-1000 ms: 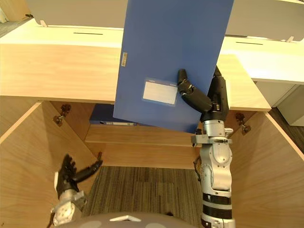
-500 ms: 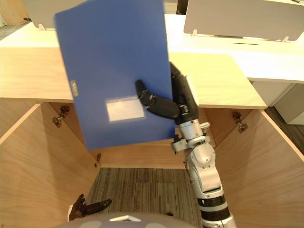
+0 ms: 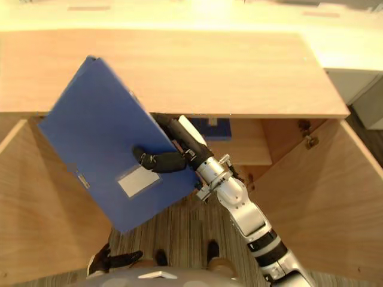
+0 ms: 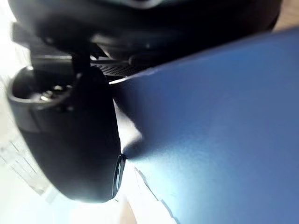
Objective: Walk over to the cabinet, pick up the folder, carry it to the office cabinet, place the folder inside the office cabinet, then close the office cabinet door
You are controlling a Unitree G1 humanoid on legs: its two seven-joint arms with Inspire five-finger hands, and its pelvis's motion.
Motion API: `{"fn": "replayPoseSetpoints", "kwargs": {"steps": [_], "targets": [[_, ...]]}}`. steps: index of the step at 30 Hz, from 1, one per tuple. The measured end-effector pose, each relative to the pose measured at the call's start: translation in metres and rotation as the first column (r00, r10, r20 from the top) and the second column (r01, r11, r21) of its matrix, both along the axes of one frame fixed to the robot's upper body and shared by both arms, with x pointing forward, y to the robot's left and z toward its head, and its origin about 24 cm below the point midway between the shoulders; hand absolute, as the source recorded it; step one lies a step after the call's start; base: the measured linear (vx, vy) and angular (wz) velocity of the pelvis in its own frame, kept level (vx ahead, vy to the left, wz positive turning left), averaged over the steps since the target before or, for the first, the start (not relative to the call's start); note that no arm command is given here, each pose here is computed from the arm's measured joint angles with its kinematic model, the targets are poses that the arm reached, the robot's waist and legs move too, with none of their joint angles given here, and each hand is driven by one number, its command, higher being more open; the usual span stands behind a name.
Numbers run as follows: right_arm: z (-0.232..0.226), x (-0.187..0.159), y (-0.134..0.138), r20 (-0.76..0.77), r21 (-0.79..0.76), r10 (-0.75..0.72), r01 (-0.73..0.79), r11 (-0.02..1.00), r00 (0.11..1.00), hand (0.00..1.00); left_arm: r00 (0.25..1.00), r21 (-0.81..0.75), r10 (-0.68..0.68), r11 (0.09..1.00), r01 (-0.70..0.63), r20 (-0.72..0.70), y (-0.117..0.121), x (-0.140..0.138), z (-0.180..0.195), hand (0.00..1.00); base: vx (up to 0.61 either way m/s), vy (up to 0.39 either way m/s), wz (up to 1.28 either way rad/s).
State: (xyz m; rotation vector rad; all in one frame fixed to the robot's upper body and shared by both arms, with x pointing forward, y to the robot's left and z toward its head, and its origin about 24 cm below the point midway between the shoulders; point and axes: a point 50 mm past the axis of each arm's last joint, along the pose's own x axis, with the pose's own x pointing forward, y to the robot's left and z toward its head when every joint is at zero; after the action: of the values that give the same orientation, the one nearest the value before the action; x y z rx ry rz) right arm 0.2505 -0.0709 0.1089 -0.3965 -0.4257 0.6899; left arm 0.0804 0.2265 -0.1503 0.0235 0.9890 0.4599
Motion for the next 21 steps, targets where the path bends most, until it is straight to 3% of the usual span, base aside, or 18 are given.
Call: {"fn": "replayPoseSetpoints", "kwargs": {"steps": [5, 11, 17, 21], "targets": [[-0.008, 0.013, -0.006, 0.071, -0.194, -0.035, 0.048, 0.980, 0.997, 0.00, 0.993, 0.015, -0.063, 0.998, 0.062, 0.096, -0.004, 0.038, 0.010, 1.00, -0.11, 0.017, -0.02], [0.003, 0.030, -0.012, 0.173, -0.257, -0.088, 0.132, 0.957, 0.981, 0.00, 0.961, 0.051, -0.111, 0.993, 0.102, 0.252, -0.005, 0.088, 0.032, 1.00, -0.15, 0.000, -0.12], [0.005, 0.034, -0.015, 0.164, -0.212, -0.139, 0.172, 0.962, 0.977, 0.00, 0.916, 0.070, -0.122, 0.992, 0.103, 0.381, -0.007, 0.121, 0.056, 1.00, -0.16, -0.069, -0.04], [0.019, 0.039, -0.022, 0.043, 0.067, -0.232, 0.229, 0.971, 0.972, 0.00, 0.875, 0.058, -0.109, 0.994, 0.093, 0.472, -0.017, 0.142, 0.073, 1.00, -0.13, -0.058, -0.01]]}}
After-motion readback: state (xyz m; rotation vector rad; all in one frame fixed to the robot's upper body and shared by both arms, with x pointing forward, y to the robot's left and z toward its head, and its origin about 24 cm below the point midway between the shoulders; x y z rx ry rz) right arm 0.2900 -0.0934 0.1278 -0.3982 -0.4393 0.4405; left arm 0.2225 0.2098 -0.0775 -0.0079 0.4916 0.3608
